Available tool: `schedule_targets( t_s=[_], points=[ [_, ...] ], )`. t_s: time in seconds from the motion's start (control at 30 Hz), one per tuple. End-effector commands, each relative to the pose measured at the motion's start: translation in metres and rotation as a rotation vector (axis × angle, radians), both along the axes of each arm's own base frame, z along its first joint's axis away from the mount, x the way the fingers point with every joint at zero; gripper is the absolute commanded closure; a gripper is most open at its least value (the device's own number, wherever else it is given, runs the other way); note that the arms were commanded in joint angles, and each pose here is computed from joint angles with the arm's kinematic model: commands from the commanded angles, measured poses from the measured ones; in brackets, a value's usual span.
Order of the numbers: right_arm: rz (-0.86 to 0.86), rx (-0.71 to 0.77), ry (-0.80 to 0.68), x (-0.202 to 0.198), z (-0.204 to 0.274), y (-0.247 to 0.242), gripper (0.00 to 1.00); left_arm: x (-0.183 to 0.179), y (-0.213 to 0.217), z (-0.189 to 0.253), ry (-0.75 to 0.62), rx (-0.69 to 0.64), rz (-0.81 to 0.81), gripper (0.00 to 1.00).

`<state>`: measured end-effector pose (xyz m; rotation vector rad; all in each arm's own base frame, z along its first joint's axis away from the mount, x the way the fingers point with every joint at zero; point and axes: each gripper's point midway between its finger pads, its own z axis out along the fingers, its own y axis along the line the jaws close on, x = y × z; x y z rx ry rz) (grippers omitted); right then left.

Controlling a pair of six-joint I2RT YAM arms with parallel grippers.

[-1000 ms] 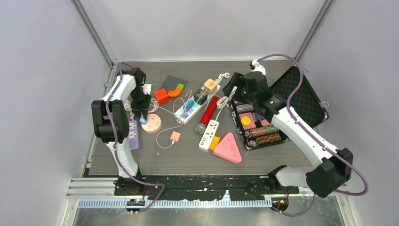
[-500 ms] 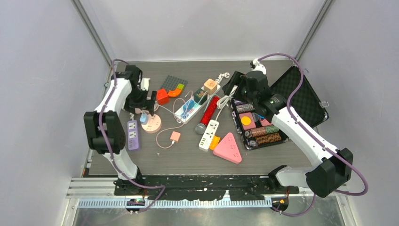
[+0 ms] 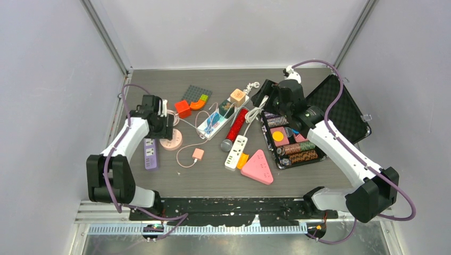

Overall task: Insert the plug
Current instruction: Press the plug into the socket.

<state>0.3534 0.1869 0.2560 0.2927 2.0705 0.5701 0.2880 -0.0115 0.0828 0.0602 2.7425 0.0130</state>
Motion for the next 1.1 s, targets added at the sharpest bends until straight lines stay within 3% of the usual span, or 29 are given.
schedule_targets(
  t_s=[0.0,0.43,0.67,0.77,1.07],
  points=[
    [-0.001,0.030,-0.052,0.007,0.017,0.002,0.20,0.046,0.009,0.025,-0.203,0.039,0.071,0.35],
    [-0.024,0.024,-0.048,0.007,0.013,-0.006,0.20,0.052,0.012,0.013,-0.157,0.064,0.059,0.60],
    [-0.029,0.027,-0.046,0.008,0.013,-0.008,0.20,0.048,0.014,0.001,-0.067,0.090,0.029,0.84],
    [-0.033,0.030,-0.044,0.008,0.012,-0.009,0.20,0.043,0.012,-0.008,-0.021,0.081,0.012,1.00],
    [-0.049,0.036,-0.049,0.008,0.014,-0.014,0.20,0.009,0.006,-0.032,0.110,0.082,-0.039,1.00]
  ],
)
